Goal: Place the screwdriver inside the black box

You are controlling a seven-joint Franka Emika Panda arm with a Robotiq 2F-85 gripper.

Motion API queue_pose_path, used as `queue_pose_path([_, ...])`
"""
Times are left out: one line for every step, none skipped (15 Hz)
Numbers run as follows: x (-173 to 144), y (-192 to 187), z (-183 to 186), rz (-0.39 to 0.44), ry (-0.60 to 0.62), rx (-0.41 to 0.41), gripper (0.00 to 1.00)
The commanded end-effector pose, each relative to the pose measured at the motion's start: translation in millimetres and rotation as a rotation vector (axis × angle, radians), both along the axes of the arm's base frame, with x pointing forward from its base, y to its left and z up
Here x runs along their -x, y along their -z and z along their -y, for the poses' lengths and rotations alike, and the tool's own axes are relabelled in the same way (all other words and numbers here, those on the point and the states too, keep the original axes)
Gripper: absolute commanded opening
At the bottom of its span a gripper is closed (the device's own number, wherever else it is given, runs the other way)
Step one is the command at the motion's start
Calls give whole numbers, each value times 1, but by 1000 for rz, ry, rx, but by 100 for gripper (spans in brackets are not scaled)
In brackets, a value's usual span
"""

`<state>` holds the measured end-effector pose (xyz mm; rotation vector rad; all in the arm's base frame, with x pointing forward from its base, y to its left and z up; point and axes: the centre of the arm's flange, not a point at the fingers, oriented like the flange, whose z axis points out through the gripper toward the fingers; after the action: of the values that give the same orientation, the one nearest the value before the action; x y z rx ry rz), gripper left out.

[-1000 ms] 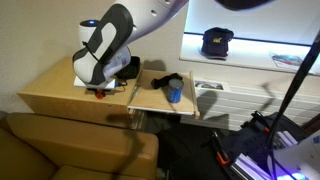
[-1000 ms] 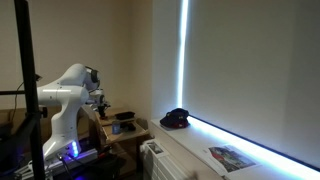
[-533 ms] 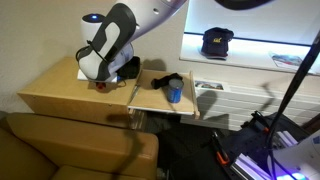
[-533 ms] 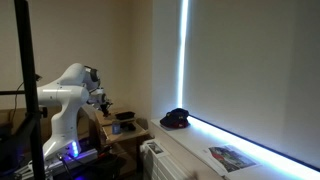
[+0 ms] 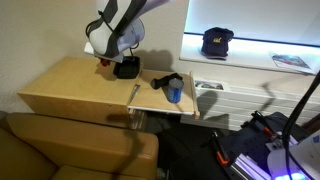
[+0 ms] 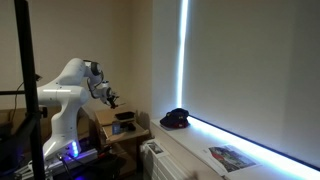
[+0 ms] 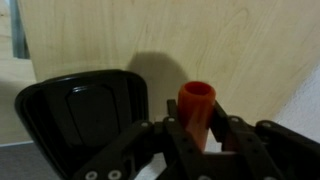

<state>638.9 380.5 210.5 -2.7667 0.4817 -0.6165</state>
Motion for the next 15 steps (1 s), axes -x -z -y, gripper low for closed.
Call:
queue_pose_path([9, -15, 55, -33, 77, 30, 8])
queue_pose_path([7, -13, 65, -53, 95, 46, 8])
queue_pose_path([5, -8, 73, -68, 102, 53, 8])
queue_pose_path([4, -1, 80, -78, 110, 60, 8])
queue_pose_path([4, 4, 85, -92, 119, 66, 8])
queue_pose_path([4, 11, 88, -105, 124, 64, 8])
queue_pose_path([5, 17, 91, -116, 127, 68, 8])
queue_pose_path([7, 25, 92, -128, 127, 68, 8])
queue_pose_path([9, 30, 92, -139, 126, 67, 8])
queue_pose_path([11, 36, 91, -139, 123, 65, 8])
queue_pose_path([12, 40, 90, -143, 122, 61, 8])
queue_pose_path([13, 44, 88, -146, 119, 56, 8])
queue_pose_path([14, 48, 86, -152, 118, 55, 8])
queue_pose_path([15, 51, 83, -162, 117, 52, 8])
queue_pose_path([16, 54, 82, -170, 114, 46, 8])
